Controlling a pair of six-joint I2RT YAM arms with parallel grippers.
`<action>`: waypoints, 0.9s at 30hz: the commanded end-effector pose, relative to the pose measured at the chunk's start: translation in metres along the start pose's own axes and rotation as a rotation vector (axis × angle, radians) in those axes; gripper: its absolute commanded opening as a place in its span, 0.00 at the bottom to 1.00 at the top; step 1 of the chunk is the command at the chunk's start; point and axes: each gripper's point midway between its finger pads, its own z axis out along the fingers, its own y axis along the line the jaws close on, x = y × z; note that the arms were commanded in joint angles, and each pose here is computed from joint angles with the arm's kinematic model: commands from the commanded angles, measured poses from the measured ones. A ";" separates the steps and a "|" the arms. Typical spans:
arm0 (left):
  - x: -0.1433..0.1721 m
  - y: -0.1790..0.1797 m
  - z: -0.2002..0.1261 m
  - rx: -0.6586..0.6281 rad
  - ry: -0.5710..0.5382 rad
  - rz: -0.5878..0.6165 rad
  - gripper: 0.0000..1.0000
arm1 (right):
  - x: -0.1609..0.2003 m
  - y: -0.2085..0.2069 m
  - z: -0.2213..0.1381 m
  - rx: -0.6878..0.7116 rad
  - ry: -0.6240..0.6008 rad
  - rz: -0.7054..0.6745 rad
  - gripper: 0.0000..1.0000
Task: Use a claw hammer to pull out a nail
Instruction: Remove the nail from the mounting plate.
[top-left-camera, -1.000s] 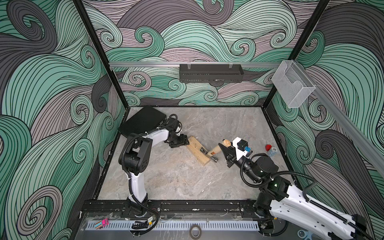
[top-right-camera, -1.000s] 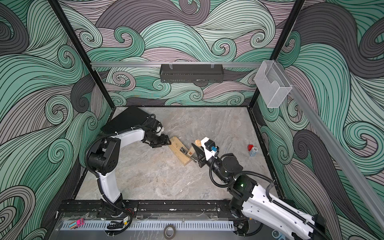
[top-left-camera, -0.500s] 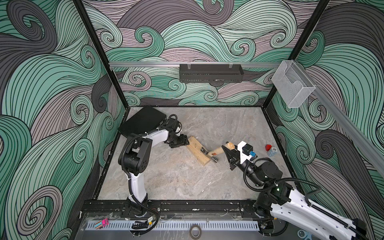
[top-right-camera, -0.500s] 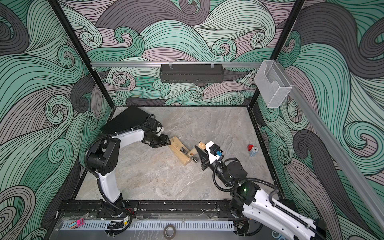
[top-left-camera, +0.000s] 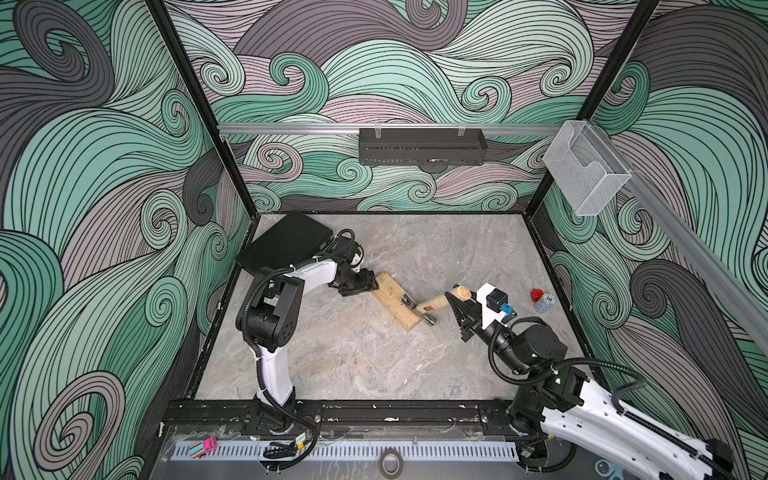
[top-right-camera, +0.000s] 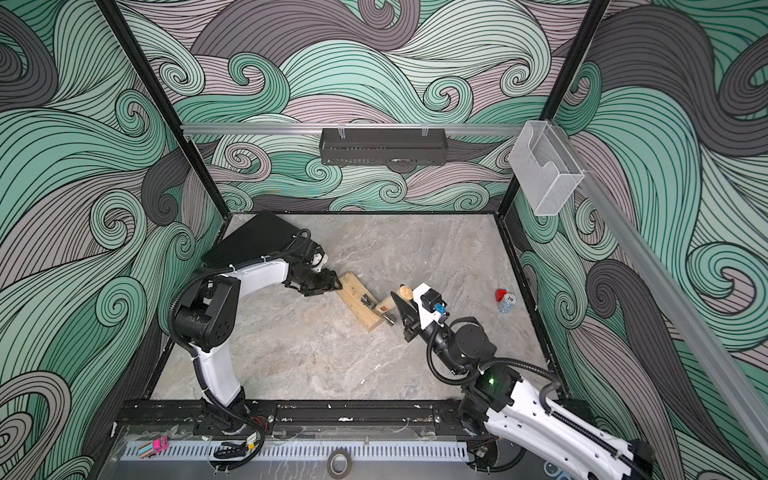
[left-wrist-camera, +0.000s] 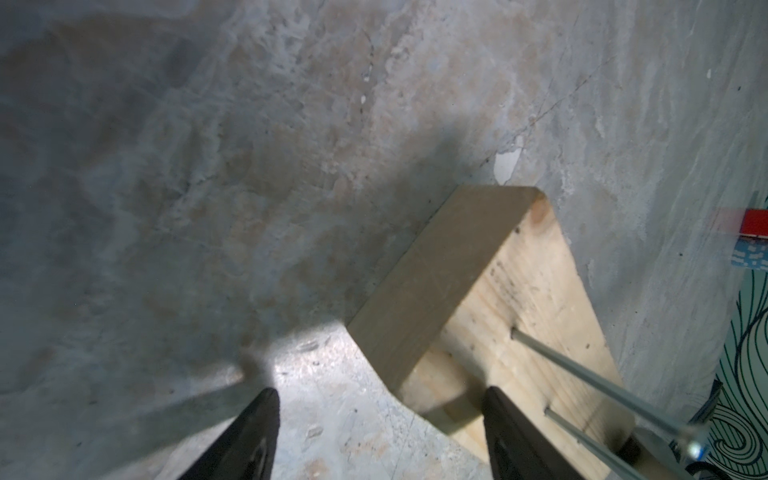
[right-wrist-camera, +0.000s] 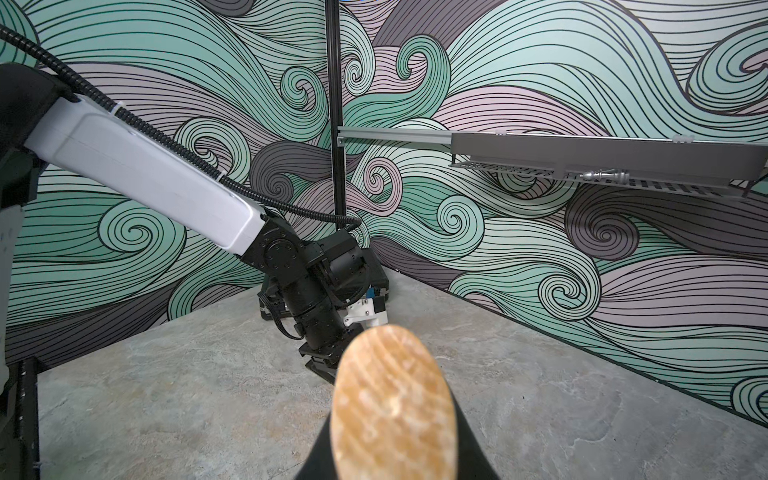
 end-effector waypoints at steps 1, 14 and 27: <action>0.031 0.022 -0.001 -0.101 0.089 -0.032 0.74 | -0.015 0.009 0.000 -0.044 -0.020 0.058 0.00; 0.026 -0.005 -0.012 -0.030 0.059 0.026 0.73 | -0.075 0.013 0.008 -0.079 -0.089 0.040 0.00; 0.017 -0.040 -0.039 0.061 -0.040 0.133 0.73 | -0.119 0.015 0.016 -0.094 -0.167 0.025 0.00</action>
